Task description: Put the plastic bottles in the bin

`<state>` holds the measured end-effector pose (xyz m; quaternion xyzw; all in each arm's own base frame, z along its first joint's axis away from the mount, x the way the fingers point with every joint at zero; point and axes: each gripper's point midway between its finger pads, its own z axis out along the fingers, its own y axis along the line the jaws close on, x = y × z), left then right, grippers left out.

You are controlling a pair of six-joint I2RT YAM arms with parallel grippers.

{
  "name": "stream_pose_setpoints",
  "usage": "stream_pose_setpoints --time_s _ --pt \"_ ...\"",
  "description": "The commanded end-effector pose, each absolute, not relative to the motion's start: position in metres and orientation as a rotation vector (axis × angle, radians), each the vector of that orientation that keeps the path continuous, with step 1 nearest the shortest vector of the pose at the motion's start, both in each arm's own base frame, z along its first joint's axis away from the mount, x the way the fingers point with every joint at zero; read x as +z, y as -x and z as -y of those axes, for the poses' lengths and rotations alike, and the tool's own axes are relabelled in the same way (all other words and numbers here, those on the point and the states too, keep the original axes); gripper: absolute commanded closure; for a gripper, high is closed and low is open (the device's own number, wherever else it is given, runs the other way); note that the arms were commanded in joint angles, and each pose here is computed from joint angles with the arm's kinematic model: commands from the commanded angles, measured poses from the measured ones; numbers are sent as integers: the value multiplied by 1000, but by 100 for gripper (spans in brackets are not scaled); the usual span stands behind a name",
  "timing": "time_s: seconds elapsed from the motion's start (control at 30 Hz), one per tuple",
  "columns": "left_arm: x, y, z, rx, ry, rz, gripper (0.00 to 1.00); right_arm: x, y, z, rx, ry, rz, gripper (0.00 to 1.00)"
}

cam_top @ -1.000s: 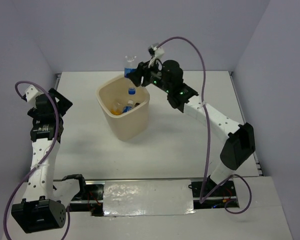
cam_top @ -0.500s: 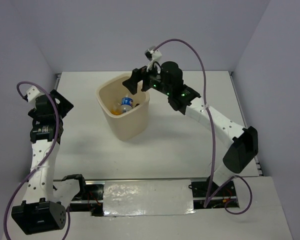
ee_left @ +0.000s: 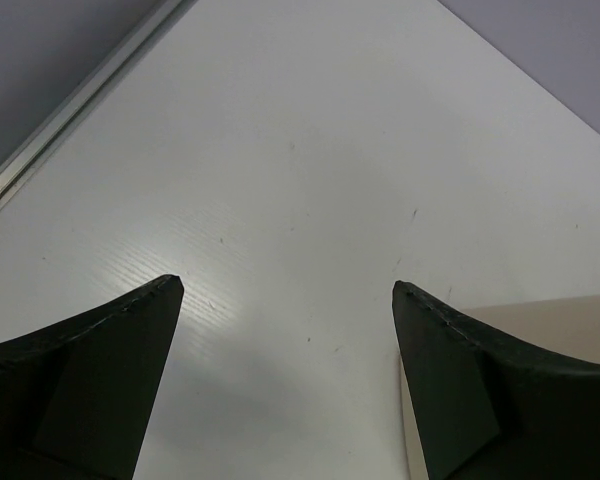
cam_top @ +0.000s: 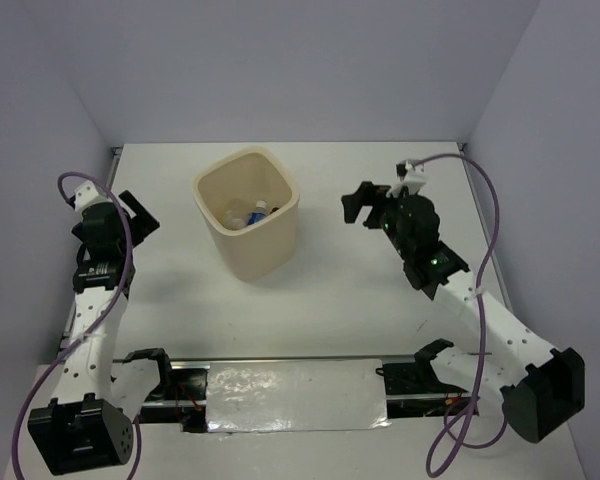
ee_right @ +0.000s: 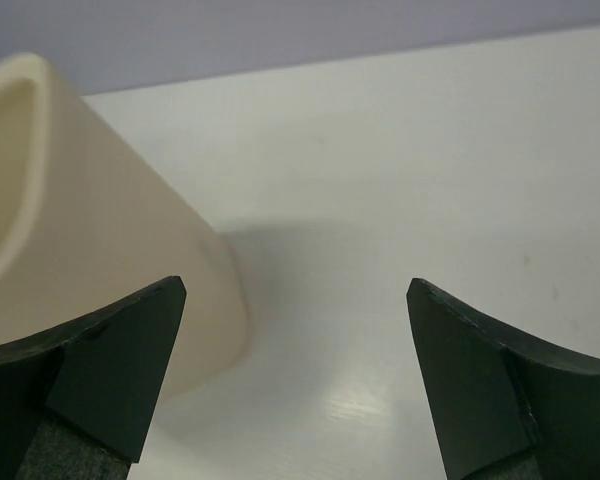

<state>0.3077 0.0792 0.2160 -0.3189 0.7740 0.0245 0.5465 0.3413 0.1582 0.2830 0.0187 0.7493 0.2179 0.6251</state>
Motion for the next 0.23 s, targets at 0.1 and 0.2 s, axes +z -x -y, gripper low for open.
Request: stream_pose_setpoints --time_s 0.1,0.2 --pt "246 -323 -74 0 664 -1734 1 243 -324 -106 335 -257 -1696 0" --pt "246 -324 -66 -44 615 -1728 1 246 -318 -110 377 -217 -1656 0"
